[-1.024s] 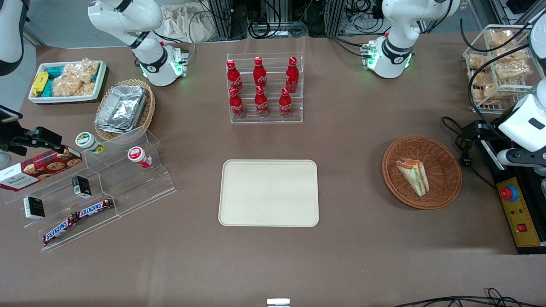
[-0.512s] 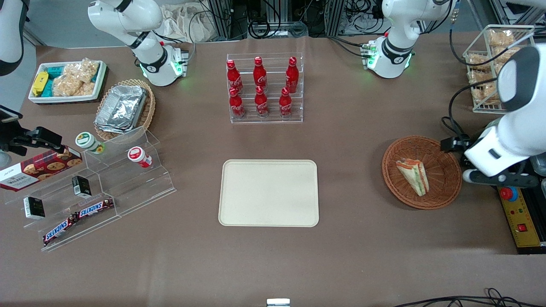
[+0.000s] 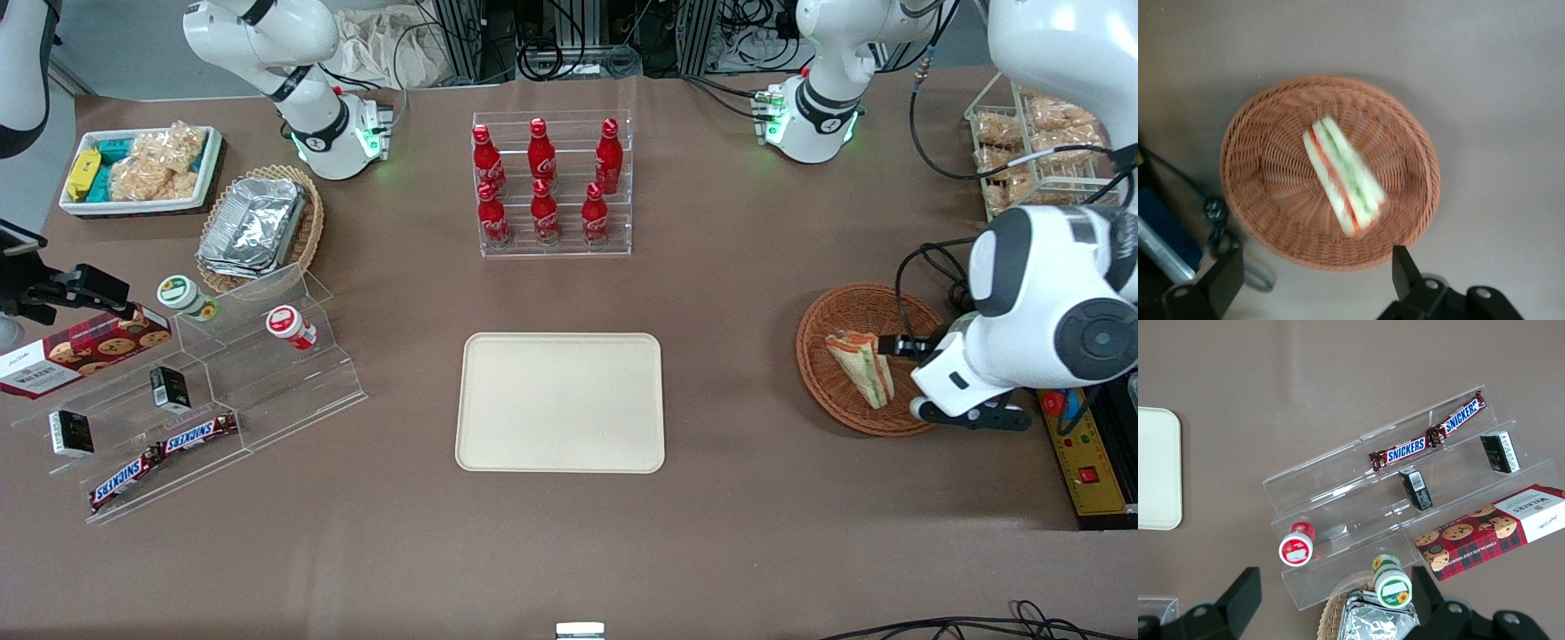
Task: Place sandwich from basket to tray
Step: 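Lower the open left gripper around the sandwich and close it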
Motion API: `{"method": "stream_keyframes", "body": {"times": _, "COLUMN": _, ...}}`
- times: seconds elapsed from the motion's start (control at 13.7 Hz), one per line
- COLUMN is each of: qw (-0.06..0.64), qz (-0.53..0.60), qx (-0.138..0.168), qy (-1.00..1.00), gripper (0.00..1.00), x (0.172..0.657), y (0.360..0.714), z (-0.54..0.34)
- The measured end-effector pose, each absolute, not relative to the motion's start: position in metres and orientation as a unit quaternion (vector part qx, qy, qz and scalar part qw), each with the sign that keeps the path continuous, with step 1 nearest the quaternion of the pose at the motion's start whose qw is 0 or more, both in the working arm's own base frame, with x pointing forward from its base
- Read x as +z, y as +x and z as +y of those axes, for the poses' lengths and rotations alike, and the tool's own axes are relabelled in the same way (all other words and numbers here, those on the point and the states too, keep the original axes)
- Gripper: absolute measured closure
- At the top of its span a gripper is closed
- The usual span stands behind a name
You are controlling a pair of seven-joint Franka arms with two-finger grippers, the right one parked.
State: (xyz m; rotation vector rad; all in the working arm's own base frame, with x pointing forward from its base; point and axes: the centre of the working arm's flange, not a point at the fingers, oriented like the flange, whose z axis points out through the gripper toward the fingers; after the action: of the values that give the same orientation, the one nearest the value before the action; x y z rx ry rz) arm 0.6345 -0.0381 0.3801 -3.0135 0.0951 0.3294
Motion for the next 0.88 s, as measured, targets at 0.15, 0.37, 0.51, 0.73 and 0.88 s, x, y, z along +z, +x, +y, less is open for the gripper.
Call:
{"method": "stream_keyframes", "body": {"times": 0.15, "qw": 0.057, "qz": -0.007, "qx": 0.089, "qy": -0.994, "gripper": 0.01, "x": 0.343, "y": 0.624, "z": -0.024}}
{"method": "stream_keyframes", "body": {"times": 0.37, "qw": 0.057, "qz": -0.071, "qx": 0.071, "qy": -0.993, "gripper": 0.01, "x": 0.305, "y": 0.607, "z": -0.017}}
{"method": "stream_keyframes", "body": {"times": 0.51, "qw": 0.054, "qz": -0.130, "qx": 0.046, "qy": -0.989, "gripper": 0.01, "x": 0.286, "y": 0.600, "z": -0.019}}
{"method": "stream_keyframes", "body": {"times": 0.73, "qw": 0.051, "qz": -0.172, "qx": 0.039, "qy": -0.983, "gripper": 0.01, "x": 0.262, "y": 0.586, "z": -0.020}}
{"method": "stream_keyframes", "body": {"times": 0.88, "qw": 0.050, "qz": -0.176, "qx": 0.039, "qy": -0.982, "gripper": 0.03, "x": 0.249, "y": 0.578, "z": -0.021}}
